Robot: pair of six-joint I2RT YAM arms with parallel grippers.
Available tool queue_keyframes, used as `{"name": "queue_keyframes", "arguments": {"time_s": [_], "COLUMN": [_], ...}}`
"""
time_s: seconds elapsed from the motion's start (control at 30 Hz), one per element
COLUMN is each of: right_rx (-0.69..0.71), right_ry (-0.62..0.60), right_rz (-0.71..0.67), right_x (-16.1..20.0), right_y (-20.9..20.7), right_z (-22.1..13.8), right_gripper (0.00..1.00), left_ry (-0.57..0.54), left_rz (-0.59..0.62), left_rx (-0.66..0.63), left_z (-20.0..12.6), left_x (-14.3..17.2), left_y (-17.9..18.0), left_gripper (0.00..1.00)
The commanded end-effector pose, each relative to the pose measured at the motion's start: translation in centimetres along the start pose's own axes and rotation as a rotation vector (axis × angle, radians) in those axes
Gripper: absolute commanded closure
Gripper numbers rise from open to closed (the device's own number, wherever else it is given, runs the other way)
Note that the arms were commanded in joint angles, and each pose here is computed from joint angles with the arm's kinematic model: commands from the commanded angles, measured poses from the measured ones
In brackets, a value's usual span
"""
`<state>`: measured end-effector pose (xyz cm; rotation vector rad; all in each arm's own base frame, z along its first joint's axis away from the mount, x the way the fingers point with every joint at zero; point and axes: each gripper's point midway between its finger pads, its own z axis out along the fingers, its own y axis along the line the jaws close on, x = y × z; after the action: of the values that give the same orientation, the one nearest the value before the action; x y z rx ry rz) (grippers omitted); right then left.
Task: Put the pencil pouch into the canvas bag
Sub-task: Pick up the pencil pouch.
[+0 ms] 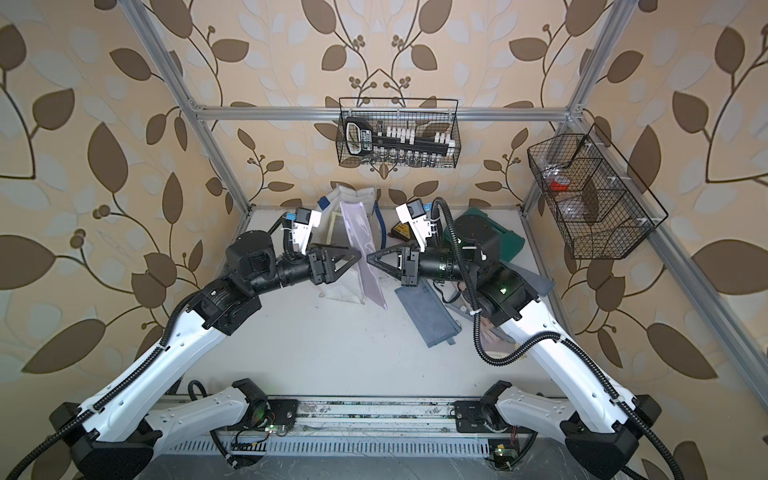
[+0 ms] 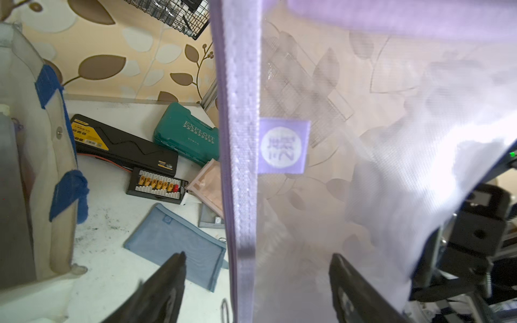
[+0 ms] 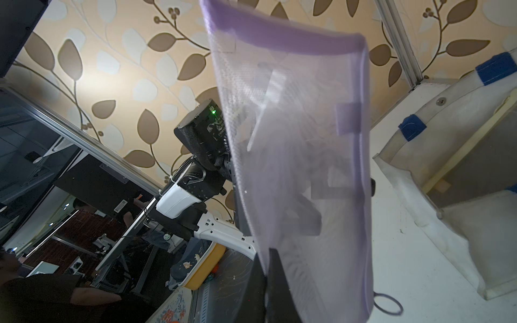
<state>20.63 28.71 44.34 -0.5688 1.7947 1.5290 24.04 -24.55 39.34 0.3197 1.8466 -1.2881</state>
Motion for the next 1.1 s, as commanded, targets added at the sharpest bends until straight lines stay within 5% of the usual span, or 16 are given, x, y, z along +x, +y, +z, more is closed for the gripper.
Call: {"name": "queue_keyframes", "arguments": {"time_s": [0.0, 0.2, 0.33, 0.4, 0.57, 0.77, 0.83, 0.97, 1.07], "right_rx": [-0.066, -0.121, -0.134, -0.142, -0.127, 0.024, 0.111, 0.348, 0.548], "right_ry": [0.0, 0.055, 0.064, 0.058, 0.05, 0.022, 0.001, -0.072, -0.07], "right_rz": [-0.045, -0.035, -0.023, -0.024, -0.022, 0.003, 0.021, 0.066, 0.145], "right_x": [-0.8, 0.2, 0.4, 0.2, 0.1, -0.5, -0.9, -2.1, -1.5], "right_y": [2.4, 3.1, 3.2, 3.3, 3.2, 0.3, -1.4, -5.7, -10.3], "right_z": [-0.4, -0.3, -0.2, -0.3, -0.4, -0.6, -1.2, -4.3, -7.0], "right_gripper": [1.0, 1.0, 1.0, 1.0, 1.0, 1.0, 0.82, 0.28, 0.05], "left_ry": [-0.053, -0.046, -0.016, -0.016, -0.031, -0.027, -0.028, -0.005, 0.019], "left_rz": [0.006, -0.011, 0.001, 0.005, 0.003, 0.012, 0.022, 0.054, 0.092], "left_rx": [0.091, 0.217, 0.279, 0.284, 0.283, 0.182, 0.095, -0.186, -0.412], "left_z": [-1.6, -1.8, -1.6, -1.5, -1.6, -2.0, -2.2, -3.4, -4.5], "left_x": [-1.0, -1.0, -1.1, -1.3, -1.6, -1.1, -1.0, -1.1, -2.4], "left_y": [-1.9, -3.7, -5.0, -5.1, -5.2, -3.7, -2.4, 1.5, 4.4], "left_gripper": [0.1, 0.06, 0.12, 0.23, 0.69, 1.0, 1.0, 1.0, 1.0]}}
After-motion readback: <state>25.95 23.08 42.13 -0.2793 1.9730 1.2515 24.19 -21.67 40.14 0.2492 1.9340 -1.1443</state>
